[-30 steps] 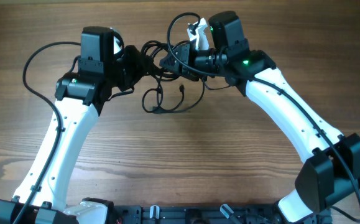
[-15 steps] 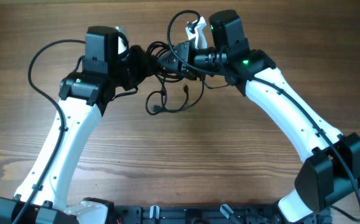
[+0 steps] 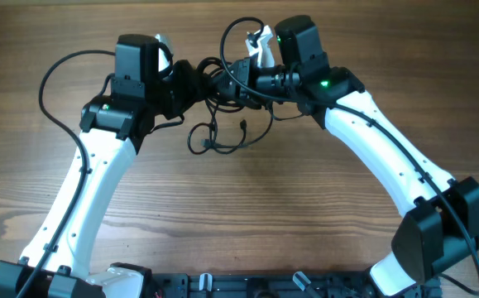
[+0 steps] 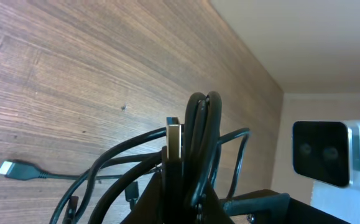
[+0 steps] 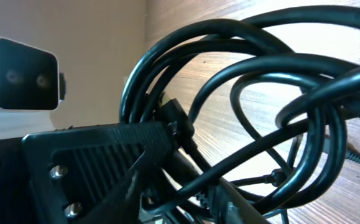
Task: Untangle cables
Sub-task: 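Pull a cable strand away to the upper right with the right gripper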
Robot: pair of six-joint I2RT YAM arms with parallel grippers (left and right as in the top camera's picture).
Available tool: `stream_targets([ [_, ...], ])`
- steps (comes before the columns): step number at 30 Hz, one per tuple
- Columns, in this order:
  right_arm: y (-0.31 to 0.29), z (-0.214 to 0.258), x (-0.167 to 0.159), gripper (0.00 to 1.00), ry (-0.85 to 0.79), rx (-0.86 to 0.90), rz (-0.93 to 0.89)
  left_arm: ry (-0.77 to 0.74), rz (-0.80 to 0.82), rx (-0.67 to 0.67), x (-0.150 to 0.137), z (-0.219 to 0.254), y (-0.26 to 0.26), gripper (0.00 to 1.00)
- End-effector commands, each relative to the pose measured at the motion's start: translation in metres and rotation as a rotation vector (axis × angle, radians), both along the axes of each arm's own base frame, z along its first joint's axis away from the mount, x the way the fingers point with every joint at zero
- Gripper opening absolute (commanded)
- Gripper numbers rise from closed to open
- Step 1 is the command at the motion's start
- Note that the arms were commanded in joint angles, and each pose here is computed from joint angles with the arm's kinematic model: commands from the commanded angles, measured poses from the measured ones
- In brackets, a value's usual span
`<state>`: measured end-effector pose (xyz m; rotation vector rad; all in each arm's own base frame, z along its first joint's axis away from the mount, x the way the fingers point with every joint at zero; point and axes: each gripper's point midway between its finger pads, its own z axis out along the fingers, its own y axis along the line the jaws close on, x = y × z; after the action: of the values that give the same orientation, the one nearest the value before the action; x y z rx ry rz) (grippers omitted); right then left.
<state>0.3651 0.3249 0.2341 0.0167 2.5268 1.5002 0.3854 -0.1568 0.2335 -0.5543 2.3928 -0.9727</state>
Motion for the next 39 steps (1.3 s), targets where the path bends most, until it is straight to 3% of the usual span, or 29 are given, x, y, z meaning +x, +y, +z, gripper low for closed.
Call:
stream_targets([
  [1,0.014,-0.026,-0.004,0.3,0.056,-0.028,0.032,-0.056,-0.093,-0.088,-0.002,0.024,-0.022,0.04],
  [9,0.015,-0.021,0.016,0.04,-0.009,0.019,0.022,-0.068,-0.112,-0.104,-0.002,0.027,-0.025,0.04],
  [16,-0.012,0.031,0.028,0.04,-0.11,0.212,0.109,-0.01,0.087,0.091,0.006,-0.002,0.016,0.04],
  [21,-0.06,0.098,0.0,0.04,-0.188,0.386,0.277,-0.002,0.29,0.296,0.012,-0.016,0.064,0.04],
  [24,-0.082,0.112,-0.006,0.04,-0.197,0.426,0.312,-0.008,0.331,0.338,0.014,-0.016,0.074,0.04],
  [29,-0.123,0.109,0.028,0.04,-0.235,0.383,0.146,0.04,0.322,0.379,0.004,-0.026,0.08,0.04],
  [34,-0.162,0.094,0.072,0.04,-0.279,0.273,-0.097,0.014,0.115,0.408,-0.003,-0.029,0.061,0.04],
  [39,-0.243,0.071,0.108,0.04,-0.271,0.137,-0.386,0.049,0.15,0.481,-0.007,-0.036,0.083,0.04],
])
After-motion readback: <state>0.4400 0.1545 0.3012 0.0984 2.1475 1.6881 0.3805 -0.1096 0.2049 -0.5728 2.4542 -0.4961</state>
